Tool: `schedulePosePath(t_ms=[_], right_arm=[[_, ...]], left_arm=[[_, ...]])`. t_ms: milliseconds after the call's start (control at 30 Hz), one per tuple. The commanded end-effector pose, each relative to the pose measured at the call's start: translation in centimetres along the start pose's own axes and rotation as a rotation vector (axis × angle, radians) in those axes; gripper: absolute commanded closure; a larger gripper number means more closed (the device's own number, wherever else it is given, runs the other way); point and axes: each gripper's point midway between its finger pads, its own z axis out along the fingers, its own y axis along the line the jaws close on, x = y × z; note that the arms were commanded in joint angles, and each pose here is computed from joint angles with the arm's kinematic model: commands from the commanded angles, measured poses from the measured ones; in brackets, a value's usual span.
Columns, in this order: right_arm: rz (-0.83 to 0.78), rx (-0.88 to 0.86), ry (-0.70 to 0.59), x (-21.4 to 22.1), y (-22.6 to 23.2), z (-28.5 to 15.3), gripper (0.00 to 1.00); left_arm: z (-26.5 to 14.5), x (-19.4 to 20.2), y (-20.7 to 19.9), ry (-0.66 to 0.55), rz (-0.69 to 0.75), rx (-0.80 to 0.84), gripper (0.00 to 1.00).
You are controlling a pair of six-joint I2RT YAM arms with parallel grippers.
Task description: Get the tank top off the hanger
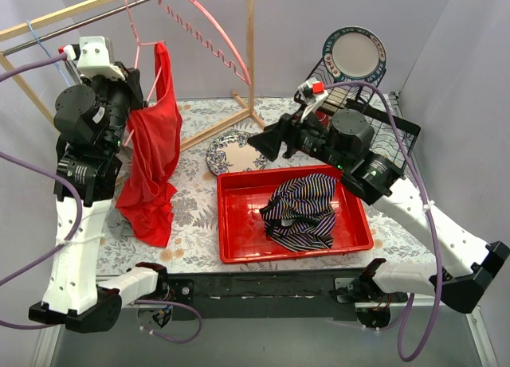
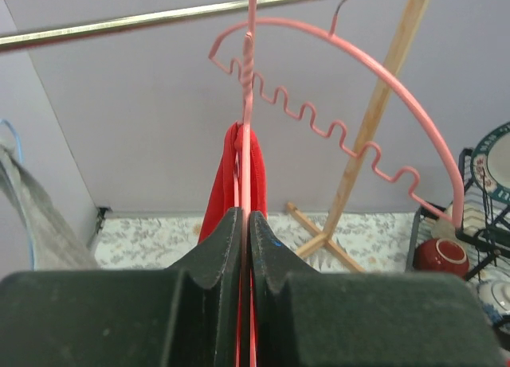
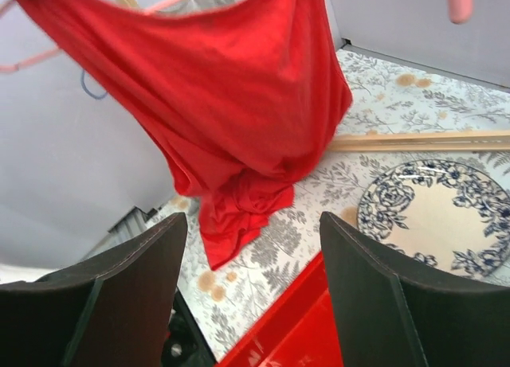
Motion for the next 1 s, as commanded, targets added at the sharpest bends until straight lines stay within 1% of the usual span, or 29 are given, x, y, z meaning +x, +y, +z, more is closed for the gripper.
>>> schedulePosePath(t_ms=[0,33,67,133,200,233,300,333,367,400,433,467,500,533,600,667,733,800,833,867,900,933,967], right_arm=[[0.039,-0.046,-0.114,-4.0,3.6,2.1,0.25],[0.024,-0.028,-0.135,-4.7,3.9,3.1,0.25],[0.016,-0.044,-0.136,-4.7,5.2,3.7,0.25],[0.009,-0.042,-0.143,-4.9,6.0,5.1,0.25],[0.016,-0.023,-0.15,-4.9,6.6,7.1,0.25],[0.023,0.001,-0.169,-4.8,6.3,8.7,0.25],[0.034,0.001,-0.227,-6.0,7.1,9.8,0.26],[0.035,0.037,-0.226,-5.1,6.3,11.4,0.26],[0.035,0.046,-0.237,-5.1,6.3,12.1,0.26],[0.043,0.046,-0.272,-6.5,6.7,12.4,0.26],[0.044,0.074,-0.258,-5.5,5.9,14.0,0.26],[0.043,0.072,-0.267,-5.7,6.1,14.6,0.26],[0.038,0.06,-0.295,-7.0,6.6,14.8,0.26],[0.031,0.075,-0.279,-6.0,6.1,16.2,0.26],[0.027,0.076,-0.29,-6.5,6.3,17.0,0.26],[0.021,0.09,-0.275,-5.3,5.6,18.3,0.26],[0.019,0.109,-0.285,-4.8,5.0,19.1,0.28],[0.016,0.133,-0.298,-4.9,4.6,19.3,0.41],[0.005,0.163,-0.307,-4.9,4.0,19.5,0.51],[0.0,0.178,-0.314,-5.0,3.7,19.5,0.71],[-0.005,0.197,-0.319,-5.0,3.3,19.5,0.8],[-0.01,0.225,-0.332,-5.2,2.8,19.5,0.86],[-0.028,0.245,-0.343,-5.6,2.4,19.4,0.97]], left_arm=[[-4.1,-1.1,0.0,-0.019,-0.052,0.028,1.0],[-4.7,-1.1,-0.1,-0.019,-0.068,0.034,1.0],[-5.3,-1.0,-0.2,-0.01,-0.076,0.046,1.0],[-7.0,-1.5,-0.4,-0.023,-0.124,0.066,1.0],[-8.2,-1.2,-1.3,-0.013,-0.15,0.119,1.0],[-9.2,-1.2,-1.5,-0.019,-0.172,0.136,1.0],[-10.3,-1.3,-2.1,-0.031,-0.185,0.181,1.0],[-11.2,-1.8,-1.9,-0.052,-0.187,0.184,1.0],[-11.5,-1.8,-1.9,-0.057,-0.187,0.184,1.0],[-12.0,-2.0,-2.4,-0.06,-0.189,0.215,1.0],[-12.4,-2.1,-2.4,-0.064,-0.19,0.225,1.0],[-13.0,-2.2,-2.6,-0.068,-0.196,0.237,1.0],[-13.3,-2.2,-2.7,-0.069,-0.201,0.248,1.0],[-13.5,-2.0,-2.8,-0.067,-0.209,0.253,1.0],[-13.9,-1.7,-3.2,-0.062,-0.217,0.274,1.0],[-14.0,-1.3,-3.4,-0.051,-0.221,0.284,1.0],[-14.1,-1.0,-3.5,-0.046,-0.221,0.291,1.0],[-14.3,-0.9,-3.7,-0.044,-0.224,0.3,1.0],[-14.3,-0.8,-3.7,-0.041,-0.225,0.3,1.0],[-14.3,-0.7,-3.5,-0.039,-0.226,0.292,1.0],[-14.4,-0.7,-3.5,-0.039,-0.225,0.29,1.0],[-14.5,-0.5,-3.3,-0.039,-0.221,0.282,1.0],[-14.3,-0.4,-2.7,-0.039,-0.22,0.245,1.0]])
